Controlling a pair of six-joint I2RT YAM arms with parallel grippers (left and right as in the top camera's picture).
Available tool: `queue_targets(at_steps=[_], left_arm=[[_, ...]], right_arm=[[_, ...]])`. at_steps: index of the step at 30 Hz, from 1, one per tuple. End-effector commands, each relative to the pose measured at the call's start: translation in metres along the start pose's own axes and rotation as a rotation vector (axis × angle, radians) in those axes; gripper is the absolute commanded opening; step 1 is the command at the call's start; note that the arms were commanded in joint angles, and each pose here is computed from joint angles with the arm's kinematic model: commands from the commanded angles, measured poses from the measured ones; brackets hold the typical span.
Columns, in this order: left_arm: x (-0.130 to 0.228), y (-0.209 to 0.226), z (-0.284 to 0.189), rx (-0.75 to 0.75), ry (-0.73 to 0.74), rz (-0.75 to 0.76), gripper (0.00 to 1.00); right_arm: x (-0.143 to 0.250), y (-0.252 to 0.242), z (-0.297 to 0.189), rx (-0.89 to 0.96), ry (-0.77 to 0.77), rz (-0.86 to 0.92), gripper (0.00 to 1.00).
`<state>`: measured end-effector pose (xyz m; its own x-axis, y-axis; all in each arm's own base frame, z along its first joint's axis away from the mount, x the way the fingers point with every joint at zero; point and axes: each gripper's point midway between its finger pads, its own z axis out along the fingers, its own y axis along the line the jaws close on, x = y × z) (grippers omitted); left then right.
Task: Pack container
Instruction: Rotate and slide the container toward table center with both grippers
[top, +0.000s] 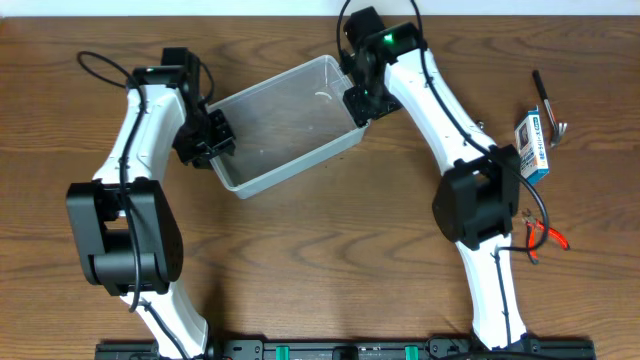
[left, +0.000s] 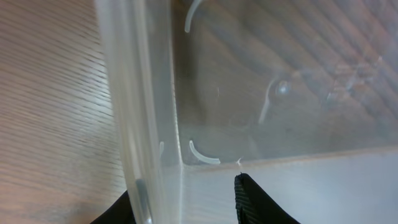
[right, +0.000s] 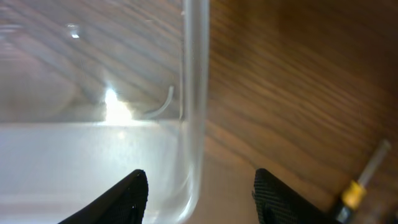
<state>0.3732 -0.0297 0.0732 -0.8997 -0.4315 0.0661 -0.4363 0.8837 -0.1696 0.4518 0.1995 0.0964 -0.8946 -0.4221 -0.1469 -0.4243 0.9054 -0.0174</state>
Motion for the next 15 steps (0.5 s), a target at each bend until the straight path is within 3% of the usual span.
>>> queue_targets(at_steps=[1,15], left_arm=[[0.011,-0.009,0.006,0.002,0.030,0.050,0.36],[0.019,-0.021,0.009,0.000,0.036,0.196,0.36]], right_arm=[[0.000,-0.011,-0.043,0.031,-0.065,0.077,0.57],[0.016,-0.042,-0.044,0.123,-0.007,0.120,0.55]])
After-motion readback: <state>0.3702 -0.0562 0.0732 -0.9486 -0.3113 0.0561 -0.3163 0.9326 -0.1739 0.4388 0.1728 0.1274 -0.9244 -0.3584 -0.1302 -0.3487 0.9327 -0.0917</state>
